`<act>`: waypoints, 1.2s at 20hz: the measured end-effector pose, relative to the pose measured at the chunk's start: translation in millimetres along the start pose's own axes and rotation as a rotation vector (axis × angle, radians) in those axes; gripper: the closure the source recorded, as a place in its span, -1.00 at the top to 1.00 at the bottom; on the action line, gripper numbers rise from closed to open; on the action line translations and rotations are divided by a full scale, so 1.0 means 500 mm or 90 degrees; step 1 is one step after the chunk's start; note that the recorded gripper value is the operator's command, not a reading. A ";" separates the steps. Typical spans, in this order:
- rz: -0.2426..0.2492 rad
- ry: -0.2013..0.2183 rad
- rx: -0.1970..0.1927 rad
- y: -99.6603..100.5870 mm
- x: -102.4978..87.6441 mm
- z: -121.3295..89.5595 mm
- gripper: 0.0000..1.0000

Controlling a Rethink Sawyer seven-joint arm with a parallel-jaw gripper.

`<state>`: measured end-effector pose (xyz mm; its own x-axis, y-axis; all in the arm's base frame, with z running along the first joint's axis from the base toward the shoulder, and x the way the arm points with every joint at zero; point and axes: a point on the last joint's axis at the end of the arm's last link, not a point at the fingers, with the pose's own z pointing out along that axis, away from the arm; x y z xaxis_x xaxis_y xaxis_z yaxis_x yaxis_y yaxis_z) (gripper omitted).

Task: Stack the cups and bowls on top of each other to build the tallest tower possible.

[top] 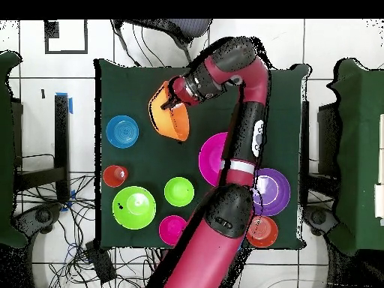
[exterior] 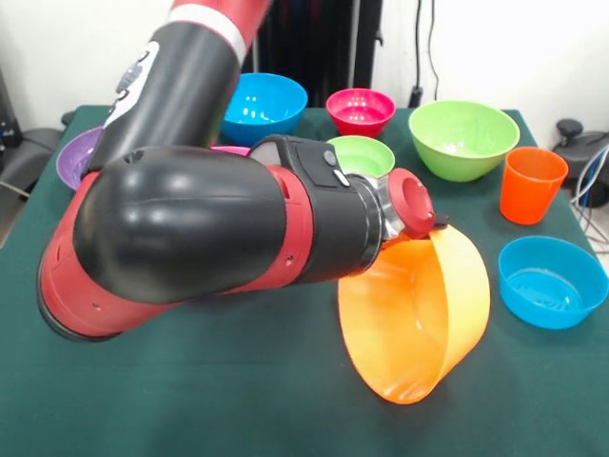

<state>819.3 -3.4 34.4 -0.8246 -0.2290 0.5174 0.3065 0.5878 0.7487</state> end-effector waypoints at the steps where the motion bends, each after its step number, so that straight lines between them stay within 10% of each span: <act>1: 0.001 0.005 0.004 0.000 -0.002 0.001 -1.00; 10: -0.002 0.044 0.041 0.024 -0.030 0.001 -1.00; 24: -0.046 0.013 0.066 0.070 -0.083 -0.022 -1.00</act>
<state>869.4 18.3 43.9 -0.8325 -0.2886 0.4729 0.1948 0.6466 0.7376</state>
